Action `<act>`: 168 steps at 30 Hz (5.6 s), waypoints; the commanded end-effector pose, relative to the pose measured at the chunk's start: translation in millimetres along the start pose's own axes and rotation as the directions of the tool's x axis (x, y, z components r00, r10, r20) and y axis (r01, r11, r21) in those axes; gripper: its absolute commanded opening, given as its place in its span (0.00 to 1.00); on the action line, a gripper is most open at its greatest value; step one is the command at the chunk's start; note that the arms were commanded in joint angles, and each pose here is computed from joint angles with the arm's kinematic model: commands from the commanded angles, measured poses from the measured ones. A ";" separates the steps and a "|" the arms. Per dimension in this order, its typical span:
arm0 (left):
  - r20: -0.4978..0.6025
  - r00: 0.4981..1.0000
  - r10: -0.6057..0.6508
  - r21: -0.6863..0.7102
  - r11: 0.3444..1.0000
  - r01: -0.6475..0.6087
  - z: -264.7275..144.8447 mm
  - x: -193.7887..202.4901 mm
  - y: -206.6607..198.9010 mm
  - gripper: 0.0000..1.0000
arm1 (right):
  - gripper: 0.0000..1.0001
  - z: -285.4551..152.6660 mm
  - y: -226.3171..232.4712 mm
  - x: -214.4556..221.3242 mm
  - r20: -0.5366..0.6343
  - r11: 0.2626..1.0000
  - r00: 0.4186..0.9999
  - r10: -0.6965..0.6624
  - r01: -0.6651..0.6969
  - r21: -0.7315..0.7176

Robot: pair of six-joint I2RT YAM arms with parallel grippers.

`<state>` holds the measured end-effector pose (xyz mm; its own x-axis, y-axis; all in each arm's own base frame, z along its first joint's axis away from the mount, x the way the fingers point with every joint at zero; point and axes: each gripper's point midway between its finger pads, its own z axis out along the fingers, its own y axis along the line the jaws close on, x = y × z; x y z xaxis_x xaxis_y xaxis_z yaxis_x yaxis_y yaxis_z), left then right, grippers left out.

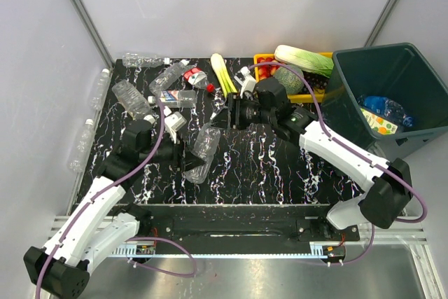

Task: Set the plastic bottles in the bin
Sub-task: Place the plastic bottle in the trash bin, then pick up the plastic bottle at the center of the board.

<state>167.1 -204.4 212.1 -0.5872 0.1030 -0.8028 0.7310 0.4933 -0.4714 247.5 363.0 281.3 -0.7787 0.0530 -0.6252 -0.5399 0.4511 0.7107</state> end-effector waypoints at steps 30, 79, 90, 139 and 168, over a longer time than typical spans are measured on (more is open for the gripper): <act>0.112 0.990 0.089 -0.131 0.989 -0.074 -15.9 -19.6 4.3 0.99 | 0.12 -263.9 20.6 -220.8 0.641 0.694 0.421 -0.642 -0.036 0.719; 0.166 0.984 0.069 -0.736 0.672 0.077 -72.2 -24.4 110.5 0.99 | 0.99 -317.1 -52.3 -214.2 0.348 0.380 0.575 -0.740 -0.068 0.922; 0.273 0.959 0.082 -0.893 0.392 0.220 -120.7 -53.7 146.2 0.99 | 0.99 -189.1 -42.8 -162.6 0.430 0.731 0.701 -0.570 0.193 0.654; 0.527 0.766 -0.368 -0.796 0.102 0.596 -58.1 -18.0 376.6 0.73 | 0.99 -197.7 10.6 -92.2 0.534 0.828 0.637 -0.556 0.370 0.421; 0.562 0.755 -0.339 -0.780 0.086 0.620 -79.4 -25.8 348.4 0.01 | 0.99 -202.0 8.6 -89.5 0.528 0.832 0.650 -0.547 0.350 0.431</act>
<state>411.6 27.5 50.0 -0.5874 -0.5606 -0.5837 -0.5675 0.7995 -0.1968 250.3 183.4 392.4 -0.0648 0.2383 -0.9690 -0.5819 0.7799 0.2307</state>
